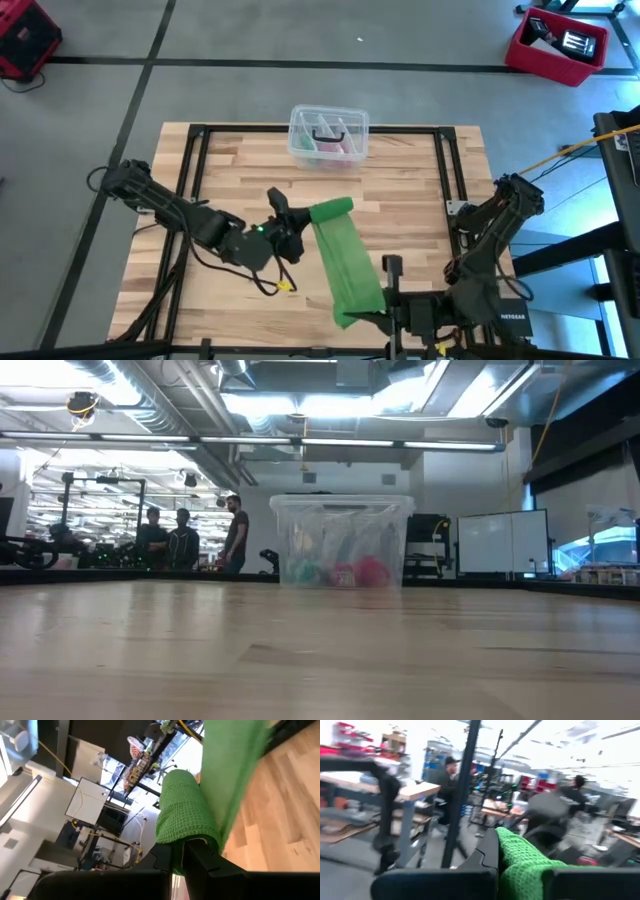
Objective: Roll bandage
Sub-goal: Roll the green bandage
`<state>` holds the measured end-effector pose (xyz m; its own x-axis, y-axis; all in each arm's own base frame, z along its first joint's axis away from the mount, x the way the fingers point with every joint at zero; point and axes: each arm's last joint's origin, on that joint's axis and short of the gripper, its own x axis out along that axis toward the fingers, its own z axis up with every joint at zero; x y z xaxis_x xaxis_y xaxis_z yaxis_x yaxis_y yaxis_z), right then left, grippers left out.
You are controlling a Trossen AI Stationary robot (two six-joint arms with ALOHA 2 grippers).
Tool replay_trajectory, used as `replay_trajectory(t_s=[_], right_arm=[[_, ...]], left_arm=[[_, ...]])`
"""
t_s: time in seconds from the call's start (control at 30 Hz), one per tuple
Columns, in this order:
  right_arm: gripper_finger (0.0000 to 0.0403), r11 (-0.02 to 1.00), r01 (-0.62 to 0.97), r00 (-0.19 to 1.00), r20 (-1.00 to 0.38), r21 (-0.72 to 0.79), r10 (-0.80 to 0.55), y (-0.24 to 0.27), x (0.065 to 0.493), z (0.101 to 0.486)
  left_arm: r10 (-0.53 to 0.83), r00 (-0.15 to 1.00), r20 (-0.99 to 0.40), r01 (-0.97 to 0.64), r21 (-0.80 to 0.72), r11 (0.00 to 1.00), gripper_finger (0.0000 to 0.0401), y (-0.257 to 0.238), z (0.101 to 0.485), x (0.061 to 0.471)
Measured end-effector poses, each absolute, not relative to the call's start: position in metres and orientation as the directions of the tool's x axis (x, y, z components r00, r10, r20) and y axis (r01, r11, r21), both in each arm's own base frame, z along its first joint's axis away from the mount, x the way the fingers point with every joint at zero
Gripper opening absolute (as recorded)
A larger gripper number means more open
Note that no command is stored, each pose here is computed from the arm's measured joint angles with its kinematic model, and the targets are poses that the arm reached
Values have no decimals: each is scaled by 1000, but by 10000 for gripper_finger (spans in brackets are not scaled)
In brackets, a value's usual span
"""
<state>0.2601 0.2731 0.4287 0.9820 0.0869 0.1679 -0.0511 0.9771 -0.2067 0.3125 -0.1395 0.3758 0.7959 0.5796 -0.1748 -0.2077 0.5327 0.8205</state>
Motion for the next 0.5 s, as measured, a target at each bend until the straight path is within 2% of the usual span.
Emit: replay_trajectory(t_s=[0.2,0.37,0.5], right_arm=[[3,965,109,978,200,-238,-62,259,262,456],[3,946,184,972,192,-268,-135,248,263,471],[3,931,246,962,189,-269,-200,231,260,481]], left_arm=[[544,811,-216,-145,826,545,17,-154,353,327],[492,834,-251,-83,824,561,17,-168,339,332],[414,865,-284,-30,793,608,17,-180,333,330]])
